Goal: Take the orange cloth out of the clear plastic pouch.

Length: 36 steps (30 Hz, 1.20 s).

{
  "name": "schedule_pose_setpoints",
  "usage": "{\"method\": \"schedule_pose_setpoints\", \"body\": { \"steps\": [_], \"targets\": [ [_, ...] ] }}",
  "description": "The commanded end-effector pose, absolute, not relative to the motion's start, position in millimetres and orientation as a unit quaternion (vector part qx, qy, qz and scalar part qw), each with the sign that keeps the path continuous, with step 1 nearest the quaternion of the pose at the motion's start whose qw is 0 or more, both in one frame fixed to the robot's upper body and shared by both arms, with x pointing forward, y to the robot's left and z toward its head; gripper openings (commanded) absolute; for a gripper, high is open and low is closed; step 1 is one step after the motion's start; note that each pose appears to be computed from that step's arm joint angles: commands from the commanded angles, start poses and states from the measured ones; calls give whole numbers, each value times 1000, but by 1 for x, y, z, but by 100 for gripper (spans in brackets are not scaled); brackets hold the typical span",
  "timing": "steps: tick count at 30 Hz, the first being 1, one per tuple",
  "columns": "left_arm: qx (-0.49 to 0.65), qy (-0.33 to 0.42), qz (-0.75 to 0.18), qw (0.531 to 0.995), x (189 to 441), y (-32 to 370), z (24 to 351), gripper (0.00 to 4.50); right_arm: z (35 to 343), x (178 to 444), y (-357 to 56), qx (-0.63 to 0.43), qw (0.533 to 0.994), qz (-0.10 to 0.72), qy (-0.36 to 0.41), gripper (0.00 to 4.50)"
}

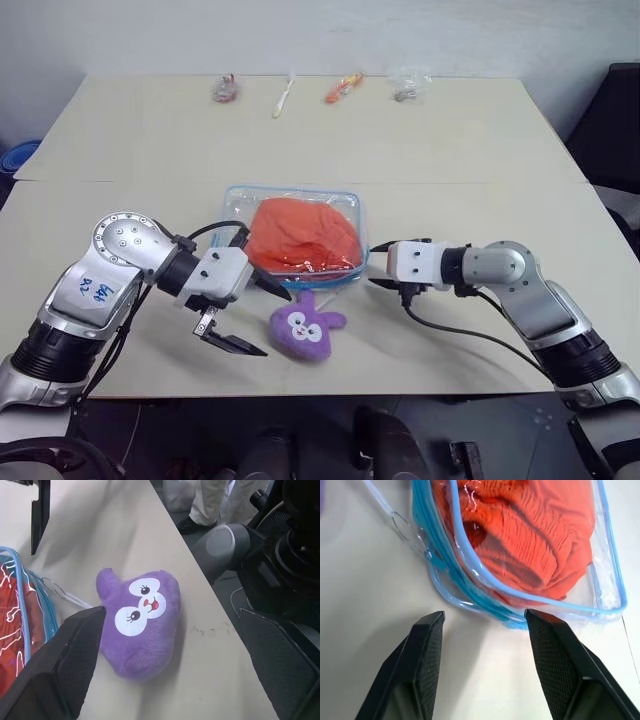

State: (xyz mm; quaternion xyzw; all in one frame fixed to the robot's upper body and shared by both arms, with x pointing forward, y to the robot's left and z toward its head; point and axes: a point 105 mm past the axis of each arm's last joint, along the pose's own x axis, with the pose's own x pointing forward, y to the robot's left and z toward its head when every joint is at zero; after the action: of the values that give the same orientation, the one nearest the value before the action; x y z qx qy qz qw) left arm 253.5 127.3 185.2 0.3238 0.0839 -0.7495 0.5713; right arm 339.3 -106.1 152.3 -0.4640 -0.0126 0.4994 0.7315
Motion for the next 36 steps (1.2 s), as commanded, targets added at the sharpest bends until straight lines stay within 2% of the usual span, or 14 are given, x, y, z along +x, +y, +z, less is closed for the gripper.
{"method": "schedule_pose_setpoints", "body": {
  "steps": [1, 2, 5, 11, 17, 22, 26, 32, 36],
  "targets": [
    [334, 73, -747, 571, 256, 127, 193, 450, 165, 345, -97, -468, 732, 494, -48, 265],
    [335, 73, -745, 572, 257, 127, 193, 450, 165, 348, -96, -467, 733, 493, -50, 265],
    [334, 71, -740, 579, 260, 127, 196, 450, 165, 351, -94, -464, 733, 494, -56, 203],
    [331, 69, -739, 583, 261, 126, 196, 450, 162, 347, -94, -461, 730, 502, -58, 2],
    [344, 52, -742, 573, 261, 117, 190, 450, 158, 342, -96, -462, 727, 505, -52, 2],
    [421, 44, -750, 508, 261, 115, 163, 450, 157, 343, -96, -465, 727, 504, -47, 2],
    [465, 30, -744, 480, 270, 111, 151, 450, 157, 343, -95, -464, 727, 504, -45, 2],
    [494, 7, -732, 469, 280, 100, 136, 450, 157, 343, -95, -464, 728, 502, -44, 2],
    [484, -4, -731, 481, 281, 96, 136, 368, 157, 342, -94, -464, 728, 503, -44, 0]
  ]
}}
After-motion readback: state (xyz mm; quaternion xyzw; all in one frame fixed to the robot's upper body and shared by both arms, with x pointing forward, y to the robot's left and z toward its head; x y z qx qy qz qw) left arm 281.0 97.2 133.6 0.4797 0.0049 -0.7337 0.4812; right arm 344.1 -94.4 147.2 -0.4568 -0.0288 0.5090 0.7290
